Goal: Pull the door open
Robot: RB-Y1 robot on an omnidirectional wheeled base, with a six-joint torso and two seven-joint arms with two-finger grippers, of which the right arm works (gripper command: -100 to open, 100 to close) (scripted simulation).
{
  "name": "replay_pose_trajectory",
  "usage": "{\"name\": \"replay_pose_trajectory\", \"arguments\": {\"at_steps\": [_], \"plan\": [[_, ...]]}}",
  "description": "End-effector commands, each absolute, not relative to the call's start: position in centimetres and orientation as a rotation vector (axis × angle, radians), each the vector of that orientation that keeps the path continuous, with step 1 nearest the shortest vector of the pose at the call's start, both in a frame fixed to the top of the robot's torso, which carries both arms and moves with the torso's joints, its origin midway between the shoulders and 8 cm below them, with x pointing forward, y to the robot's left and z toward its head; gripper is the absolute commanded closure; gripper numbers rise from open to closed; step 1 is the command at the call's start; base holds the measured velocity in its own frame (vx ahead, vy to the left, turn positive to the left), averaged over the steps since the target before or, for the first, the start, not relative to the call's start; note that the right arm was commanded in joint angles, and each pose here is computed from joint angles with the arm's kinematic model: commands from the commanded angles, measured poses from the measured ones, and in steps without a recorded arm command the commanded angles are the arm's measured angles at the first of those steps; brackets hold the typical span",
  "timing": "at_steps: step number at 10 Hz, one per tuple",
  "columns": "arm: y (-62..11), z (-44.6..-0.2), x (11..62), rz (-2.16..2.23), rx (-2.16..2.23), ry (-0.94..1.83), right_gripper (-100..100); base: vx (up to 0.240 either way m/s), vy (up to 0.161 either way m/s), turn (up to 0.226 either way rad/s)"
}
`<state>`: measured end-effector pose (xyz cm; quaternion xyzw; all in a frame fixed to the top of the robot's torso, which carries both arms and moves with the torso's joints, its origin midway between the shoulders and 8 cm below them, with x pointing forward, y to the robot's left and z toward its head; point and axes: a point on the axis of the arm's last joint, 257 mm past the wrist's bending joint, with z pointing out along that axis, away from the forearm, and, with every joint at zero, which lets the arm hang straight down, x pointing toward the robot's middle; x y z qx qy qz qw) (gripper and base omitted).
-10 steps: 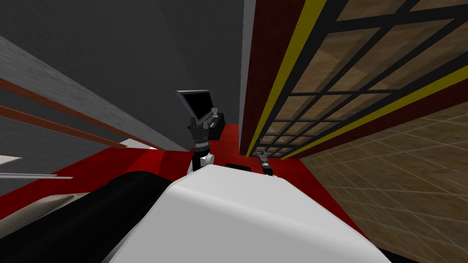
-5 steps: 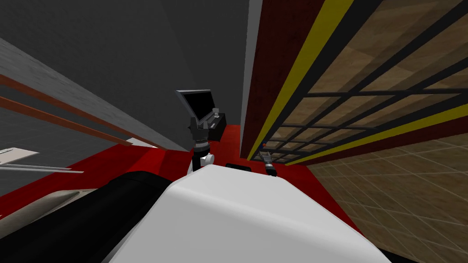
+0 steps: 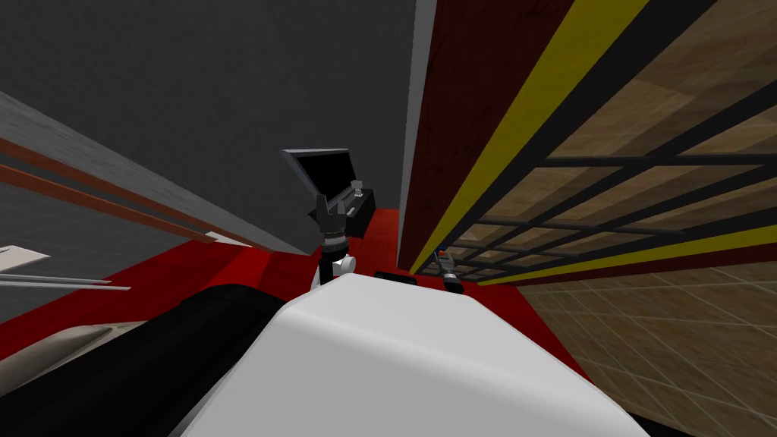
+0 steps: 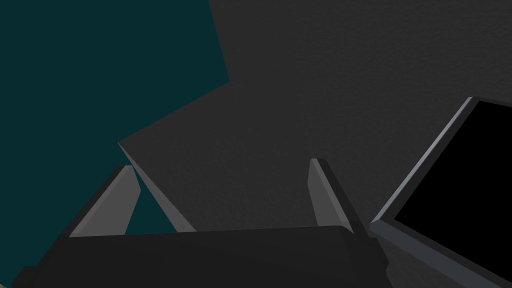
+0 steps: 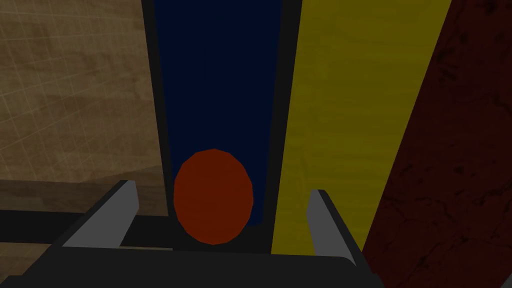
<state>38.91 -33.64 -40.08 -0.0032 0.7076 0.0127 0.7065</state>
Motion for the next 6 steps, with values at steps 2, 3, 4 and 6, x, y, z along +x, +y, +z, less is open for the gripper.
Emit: {"name": "replay_pose_trajectory", "arguments": {"at_steps": [2,3,4,6], "plan": [[-33.64,-40.08,38.91,0.028,-0.007,1.572,100,0.016,-0.002,-0.003],[-33.64,-40.08,38.91,0.028,-0.007,1.572,100,-0.029,-0.003,-0.013],[-33.64,-40.08,38.91,0.028,-0.007,1.572,100,-0.011,-0.002,0.01],[-33.64,-40.08,38.91,0.028,-0.007,1.572,100,0.0,0.0,0.0]]}}
